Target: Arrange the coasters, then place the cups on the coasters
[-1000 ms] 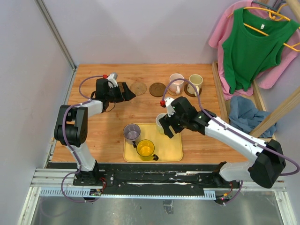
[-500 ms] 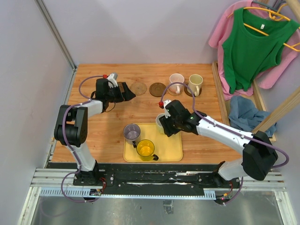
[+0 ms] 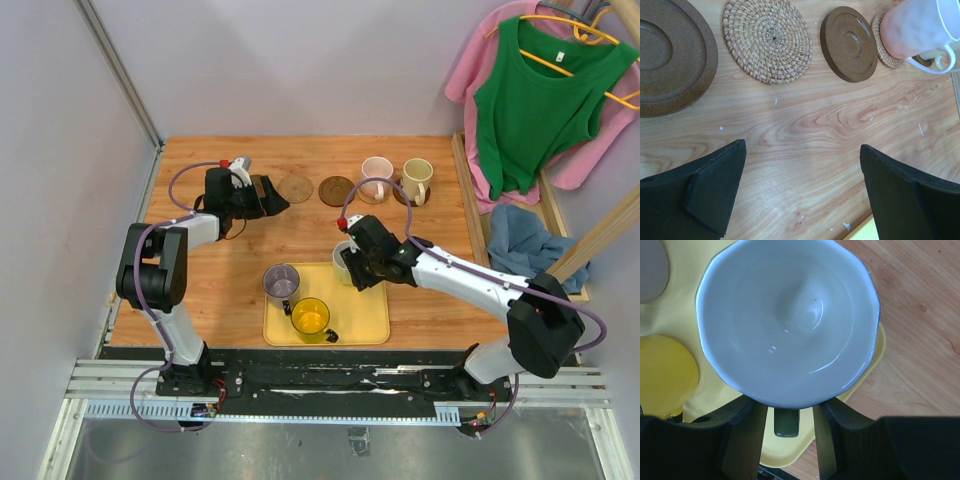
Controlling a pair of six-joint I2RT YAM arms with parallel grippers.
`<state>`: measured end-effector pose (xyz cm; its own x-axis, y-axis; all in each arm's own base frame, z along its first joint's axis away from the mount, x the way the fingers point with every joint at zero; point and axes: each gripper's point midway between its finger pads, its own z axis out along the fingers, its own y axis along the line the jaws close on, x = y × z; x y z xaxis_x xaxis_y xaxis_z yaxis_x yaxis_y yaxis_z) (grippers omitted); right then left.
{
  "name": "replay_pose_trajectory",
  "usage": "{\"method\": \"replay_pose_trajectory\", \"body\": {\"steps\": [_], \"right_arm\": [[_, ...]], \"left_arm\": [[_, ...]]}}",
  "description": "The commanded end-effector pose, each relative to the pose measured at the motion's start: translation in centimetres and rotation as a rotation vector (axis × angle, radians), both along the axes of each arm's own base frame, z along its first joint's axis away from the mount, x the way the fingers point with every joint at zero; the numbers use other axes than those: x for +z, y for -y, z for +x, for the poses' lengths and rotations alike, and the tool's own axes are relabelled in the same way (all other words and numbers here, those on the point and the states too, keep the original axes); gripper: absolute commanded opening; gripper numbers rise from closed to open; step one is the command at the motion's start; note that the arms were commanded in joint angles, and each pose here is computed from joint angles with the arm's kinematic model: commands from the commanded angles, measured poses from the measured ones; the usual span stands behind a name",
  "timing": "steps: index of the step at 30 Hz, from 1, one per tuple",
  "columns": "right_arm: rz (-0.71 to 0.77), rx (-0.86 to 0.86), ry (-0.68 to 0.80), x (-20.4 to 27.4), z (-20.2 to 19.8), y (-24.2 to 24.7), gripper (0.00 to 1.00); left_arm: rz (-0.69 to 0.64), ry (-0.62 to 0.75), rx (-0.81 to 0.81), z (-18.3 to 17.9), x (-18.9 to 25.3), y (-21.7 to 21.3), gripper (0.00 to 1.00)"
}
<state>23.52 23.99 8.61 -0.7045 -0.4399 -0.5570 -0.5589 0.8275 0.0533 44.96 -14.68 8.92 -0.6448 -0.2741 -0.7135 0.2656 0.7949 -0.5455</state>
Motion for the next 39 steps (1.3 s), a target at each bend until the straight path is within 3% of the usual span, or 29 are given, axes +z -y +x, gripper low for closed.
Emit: {"method": "replay_pose_trajectory", "body": {"steps": [1, 6, 11, 12, 17, 23, 30, 39], "right_arm": [[-0.011, -0.018, 0.002, -0.8, 0.3, -0.3, 0.39], [-0.024, -0.025, -0.004, -1.4, 0.3, -0.2, 0.28], [-0.027, -0.023, -0.007, -1.5, 0.3, -0.2, 0.02], [-0.025, -0.023, -0.005, -1.5, 0.3, -0.2, 0.01], [-0.014, -0.028, 0.028, -0.7, 0.7, -0.3, 0.01], [0.018, -0.075, 0.171, 2.4, 3.0, -0.6, 0.01], [0.036, -0.153, 0.374, 7.5, 7.9, -1.9, 0.01], [0.009, -0.163, 0.514, 10.8, 14.8, -5.5, 0.01]], "left_arm": [[-0.01, 0.03, -0.015, 0.7, 0.9, 0.5, 1.0], [-0.009, 0.029, -0.013, 0.7, 0.8, 0.5, 1.0], [-0.008, 0.028, -0.013, 0.7, 0.7, 0.5, 1.0], [-0.008, 0.028, -0.014, 0.7, 0.7, 0.5, 1.0], [-0.008, 0.028, -0.014, 0.7, 0.8, 0.5, 1.0], [-0.008, 0.03, -0.012, 0.7, 0.8, 0.4, 1.0], [-0.007, 0.035, -0.011, 0.7, 1.0, 0.4, 1.0], [0.006, 0.032, -0.011, 0.7, 0.8, 0.3, 1.0]]}}
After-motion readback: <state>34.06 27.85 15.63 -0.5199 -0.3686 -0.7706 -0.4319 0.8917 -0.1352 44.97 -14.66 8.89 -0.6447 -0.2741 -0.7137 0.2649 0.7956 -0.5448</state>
